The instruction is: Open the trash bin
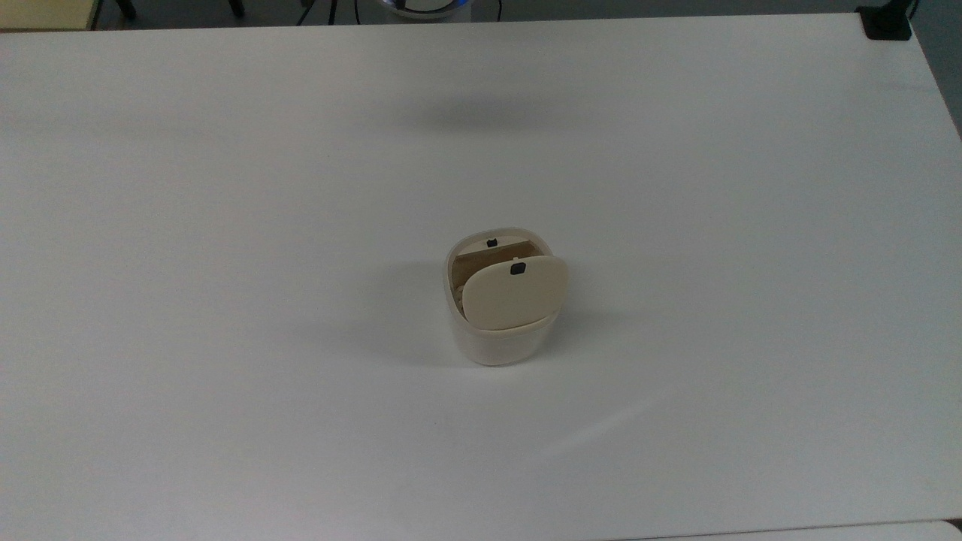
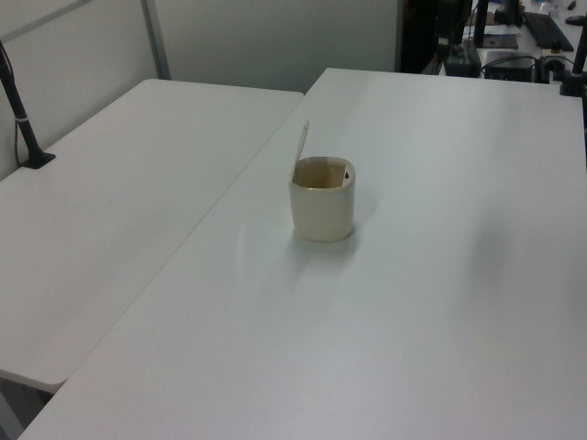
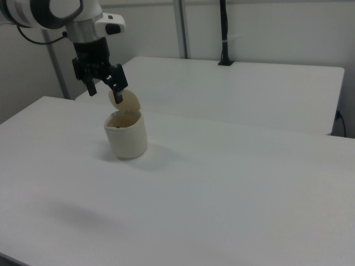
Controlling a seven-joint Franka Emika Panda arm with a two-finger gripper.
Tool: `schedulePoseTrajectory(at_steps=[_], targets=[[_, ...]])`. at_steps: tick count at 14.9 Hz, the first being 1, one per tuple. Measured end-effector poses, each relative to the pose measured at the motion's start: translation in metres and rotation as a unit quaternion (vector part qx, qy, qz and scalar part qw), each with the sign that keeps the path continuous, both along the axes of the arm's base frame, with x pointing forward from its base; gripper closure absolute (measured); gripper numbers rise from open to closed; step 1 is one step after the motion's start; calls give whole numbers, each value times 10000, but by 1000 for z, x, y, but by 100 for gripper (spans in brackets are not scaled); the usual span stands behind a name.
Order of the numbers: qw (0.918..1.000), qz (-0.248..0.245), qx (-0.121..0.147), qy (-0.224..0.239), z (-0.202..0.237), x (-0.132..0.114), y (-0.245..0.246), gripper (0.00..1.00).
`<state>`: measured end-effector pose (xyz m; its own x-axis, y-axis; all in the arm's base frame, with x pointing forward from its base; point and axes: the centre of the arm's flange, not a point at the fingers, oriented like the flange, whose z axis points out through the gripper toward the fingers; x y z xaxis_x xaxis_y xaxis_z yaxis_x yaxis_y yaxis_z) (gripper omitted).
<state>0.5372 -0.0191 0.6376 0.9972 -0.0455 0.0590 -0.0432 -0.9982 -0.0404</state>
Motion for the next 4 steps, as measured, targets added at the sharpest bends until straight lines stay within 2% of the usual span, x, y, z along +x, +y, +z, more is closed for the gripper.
schedulePoseTrajectory(at_steps=[4], targets=[[10000, 47, -7, 5, -1, 0, 5, 0]])
